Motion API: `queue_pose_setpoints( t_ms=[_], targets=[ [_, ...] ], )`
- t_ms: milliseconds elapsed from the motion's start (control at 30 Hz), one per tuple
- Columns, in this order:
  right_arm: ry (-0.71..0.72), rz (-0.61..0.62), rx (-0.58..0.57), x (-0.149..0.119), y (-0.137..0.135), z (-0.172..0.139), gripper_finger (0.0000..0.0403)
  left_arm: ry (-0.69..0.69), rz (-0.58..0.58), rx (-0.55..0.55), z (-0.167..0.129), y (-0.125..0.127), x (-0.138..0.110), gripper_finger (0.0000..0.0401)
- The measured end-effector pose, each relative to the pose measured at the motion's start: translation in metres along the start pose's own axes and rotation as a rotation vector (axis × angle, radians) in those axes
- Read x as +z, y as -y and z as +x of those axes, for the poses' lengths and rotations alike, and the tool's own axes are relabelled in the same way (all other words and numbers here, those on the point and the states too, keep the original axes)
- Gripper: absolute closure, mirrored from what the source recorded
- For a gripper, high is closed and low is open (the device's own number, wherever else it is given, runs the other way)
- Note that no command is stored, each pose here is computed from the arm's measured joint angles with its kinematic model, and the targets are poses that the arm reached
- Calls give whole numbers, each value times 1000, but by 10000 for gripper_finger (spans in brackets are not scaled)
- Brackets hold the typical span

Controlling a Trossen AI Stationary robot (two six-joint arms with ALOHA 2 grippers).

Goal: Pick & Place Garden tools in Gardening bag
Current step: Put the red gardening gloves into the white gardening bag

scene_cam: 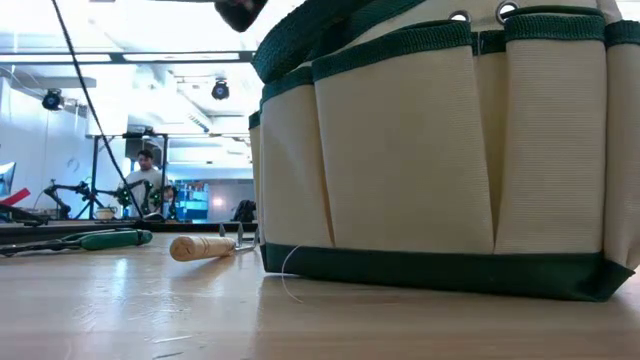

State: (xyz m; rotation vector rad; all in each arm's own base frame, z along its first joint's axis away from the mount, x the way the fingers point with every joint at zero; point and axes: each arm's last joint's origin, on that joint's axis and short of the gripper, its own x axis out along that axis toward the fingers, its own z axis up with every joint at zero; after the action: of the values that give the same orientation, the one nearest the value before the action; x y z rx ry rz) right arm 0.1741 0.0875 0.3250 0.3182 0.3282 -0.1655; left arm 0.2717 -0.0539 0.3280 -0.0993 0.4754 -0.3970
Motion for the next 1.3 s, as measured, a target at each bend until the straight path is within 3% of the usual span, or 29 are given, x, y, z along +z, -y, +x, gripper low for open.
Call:
queue_pose_setpoints(
  t_ms=[333,633,933,1167,1300],
  targets=[
    [33,-42,20,1,5,-7,329,-214,175,-21,54,-4,38,335],
    [10,-45,55,0,4,-6,318,-368,265,-50,94,-11,68,335],
    [8,-46,57,0,4,-6,315,-449,262,-66,131,-17,69,335],
    [2,-43,67,-1,4,-6,328,-470,282,113,147,-20,62,335],
    [-8,-46,85,-1,3,-7,332,-449,303,124,158,-15,59,335]
  ],
)
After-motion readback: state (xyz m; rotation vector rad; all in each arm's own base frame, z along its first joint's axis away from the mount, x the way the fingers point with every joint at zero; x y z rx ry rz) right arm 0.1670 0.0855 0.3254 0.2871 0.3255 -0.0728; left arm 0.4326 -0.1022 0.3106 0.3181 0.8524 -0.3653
